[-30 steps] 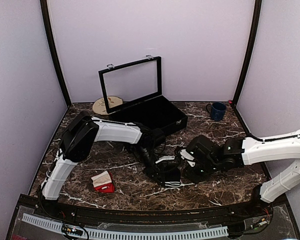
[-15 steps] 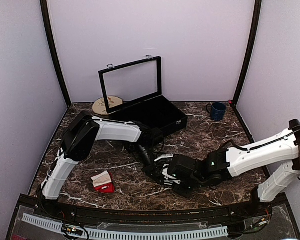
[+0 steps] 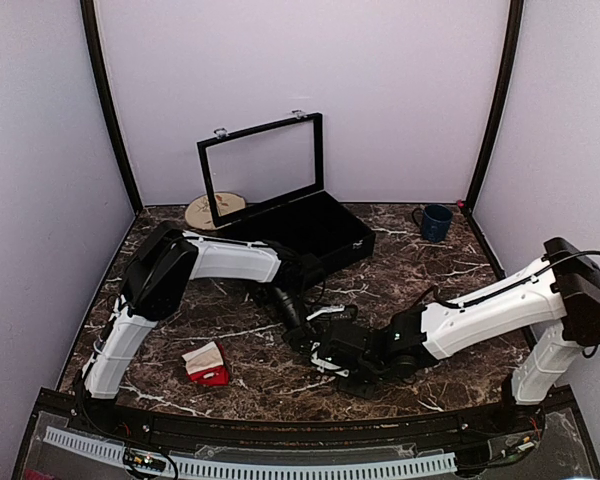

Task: Roll the socks
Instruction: Roll the sock at the center of the board.

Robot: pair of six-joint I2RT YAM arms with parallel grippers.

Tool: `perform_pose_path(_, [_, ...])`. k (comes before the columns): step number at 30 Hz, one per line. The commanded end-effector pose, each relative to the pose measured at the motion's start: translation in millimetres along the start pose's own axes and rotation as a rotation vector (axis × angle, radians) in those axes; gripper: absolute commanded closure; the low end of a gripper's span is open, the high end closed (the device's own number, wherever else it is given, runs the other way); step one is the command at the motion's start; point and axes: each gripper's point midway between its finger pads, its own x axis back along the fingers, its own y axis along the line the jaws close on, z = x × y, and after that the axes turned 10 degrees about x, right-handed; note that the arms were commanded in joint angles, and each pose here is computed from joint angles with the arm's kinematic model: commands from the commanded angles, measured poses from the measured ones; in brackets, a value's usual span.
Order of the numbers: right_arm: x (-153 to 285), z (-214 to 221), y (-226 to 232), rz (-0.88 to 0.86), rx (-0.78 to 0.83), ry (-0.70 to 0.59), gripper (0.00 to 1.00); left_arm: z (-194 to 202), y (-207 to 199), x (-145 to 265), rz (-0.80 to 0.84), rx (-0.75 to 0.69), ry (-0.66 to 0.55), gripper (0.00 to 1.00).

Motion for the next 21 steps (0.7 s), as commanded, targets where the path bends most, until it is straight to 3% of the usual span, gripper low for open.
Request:
perform_pose_path(1, [-4.2, -12.0, -8.6, 0.014, 0.012, -0.023, 0.61, 3.8, -5.2, 0.1, 0.04, 0.021, 0.0, 1.0])
perform_pose_path(10, [-15.8, -0.3, -15.1, -0.011, -0.008, 0.003, 0.62, 5.7, -6.1, -1.9, 0.057, 0.031, -0.002, 1.0])
perform_pose_path(21, [-26.9, 15.2, -1.5, -0.133, -0.016, 0.049, 0.94, 6.2, -4.3, -2.9, 0.056, 0.037, -0.001, 1.0])
